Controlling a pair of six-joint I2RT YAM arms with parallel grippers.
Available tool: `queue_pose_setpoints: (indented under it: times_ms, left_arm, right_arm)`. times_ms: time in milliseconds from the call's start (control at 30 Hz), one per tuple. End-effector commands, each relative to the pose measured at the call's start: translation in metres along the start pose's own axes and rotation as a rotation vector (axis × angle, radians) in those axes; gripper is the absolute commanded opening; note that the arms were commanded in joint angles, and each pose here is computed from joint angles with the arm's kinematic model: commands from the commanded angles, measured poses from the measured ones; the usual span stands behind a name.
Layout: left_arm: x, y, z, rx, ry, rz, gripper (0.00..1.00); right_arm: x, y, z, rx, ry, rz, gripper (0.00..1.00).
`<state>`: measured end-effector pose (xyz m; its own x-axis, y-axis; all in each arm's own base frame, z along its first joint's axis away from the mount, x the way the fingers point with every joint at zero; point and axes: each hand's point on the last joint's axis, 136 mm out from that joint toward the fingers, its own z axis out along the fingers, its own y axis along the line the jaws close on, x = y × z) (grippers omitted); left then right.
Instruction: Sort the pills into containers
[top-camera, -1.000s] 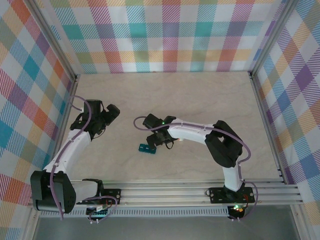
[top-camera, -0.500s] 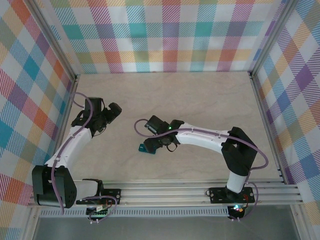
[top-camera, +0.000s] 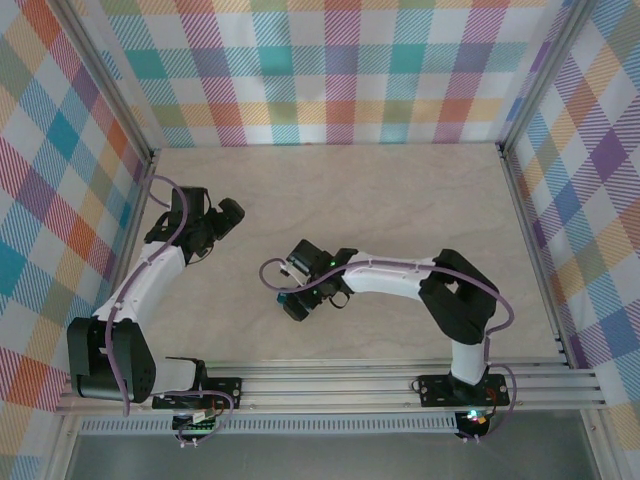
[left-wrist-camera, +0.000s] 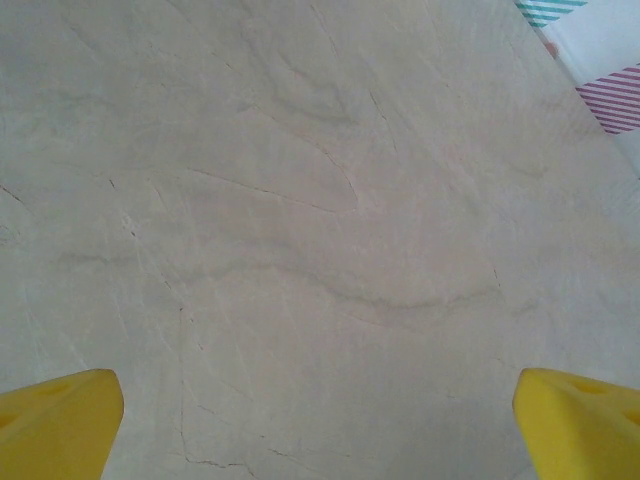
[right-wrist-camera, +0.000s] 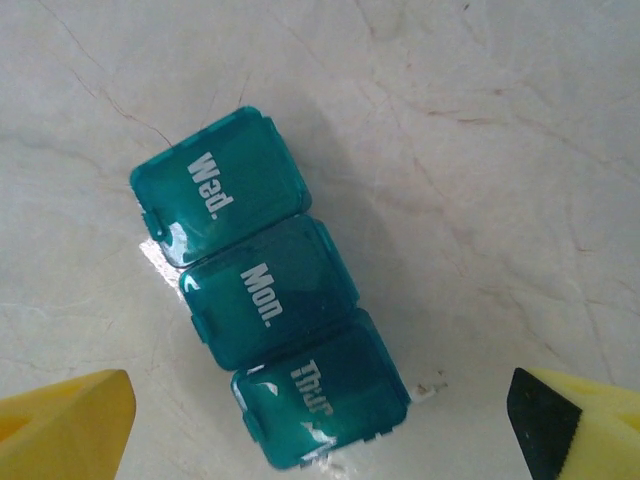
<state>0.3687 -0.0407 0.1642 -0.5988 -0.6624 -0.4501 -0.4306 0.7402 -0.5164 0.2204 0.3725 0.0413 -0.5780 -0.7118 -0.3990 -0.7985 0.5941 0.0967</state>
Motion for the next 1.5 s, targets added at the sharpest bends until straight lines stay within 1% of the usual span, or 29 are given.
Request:
queue_pose_setpoints:
  times_ms: [0, 433, 700, 800, 1033, 1100, 1200, 1233, 1400, 1467]
  left_arm:
    - [-0.005, -0.003, -0.002, -0.006, -0.004, 0.014, 1.0]
    - [-0.005, -0.003, -0.001, -0.009, 0.0, 0.018, 1.0]
    - [-0.005, -0.004, -0.003, -0.004, -0.003, 0.016, 1.0]
    - [-0.005, -0.005, -0.002, 0.001, -0.002, 0.013, 1.0]
    - [-0.002, -0.008, 0.002, 0.019, 0.02, 0.011, 1.0]
    - [-0.001, -0.011, 0.002, 0.031, 0.028, 0.012, 1.0]
    - [0.003, -0.026, 0.003, 0.113, 0.05, 0.032, 1.0]
    - [0.006, -0.029, 0.004, 0.121, 0.057, 0.039, 1.0]
    - [0.013, -0.035, 0.007, 0.122, 0.055, 0.051, 1.0]
    - [0.016, -0.035, 0.007, 0.117, 0.067, 0.051, 1.0]
  right_arm:
    - [-0.012, 0.008, 0.004, -0.033, -0.021, -0.042, 0.96]
    - [-0.008, 0.008, 0.016, -0.006, 0.007, -0.05, 0.84]
    - [-0.007, 0.009, 0.019, -0.003, 0.02, -0.05, 0.72]
    - [-0.004, 0.01, 0.018, -0.008, 0.021, -0.044, 0.65]
    - [-0.003, 0.009, 0.009, -0.005, -0.015, 0.007, 0.54]
    - [-0.004, 0.006, 0.005, 0.011, -0.031, 0.028, 0.52]
    - [-0.005, -0.001, 0.002, 0.047, -0.047, 0.071, 0.51]
    - [-0.005, -0.004, 0.001, 0.06, -0.046, 0.088, 0.5]
    - [0.0, -0.019, 0.0, 0.097, -0.057, 0.178, 0.48]
    - [0.003, -0.023, 0.0, 0.081, -0.065, 0.217, 0.48]
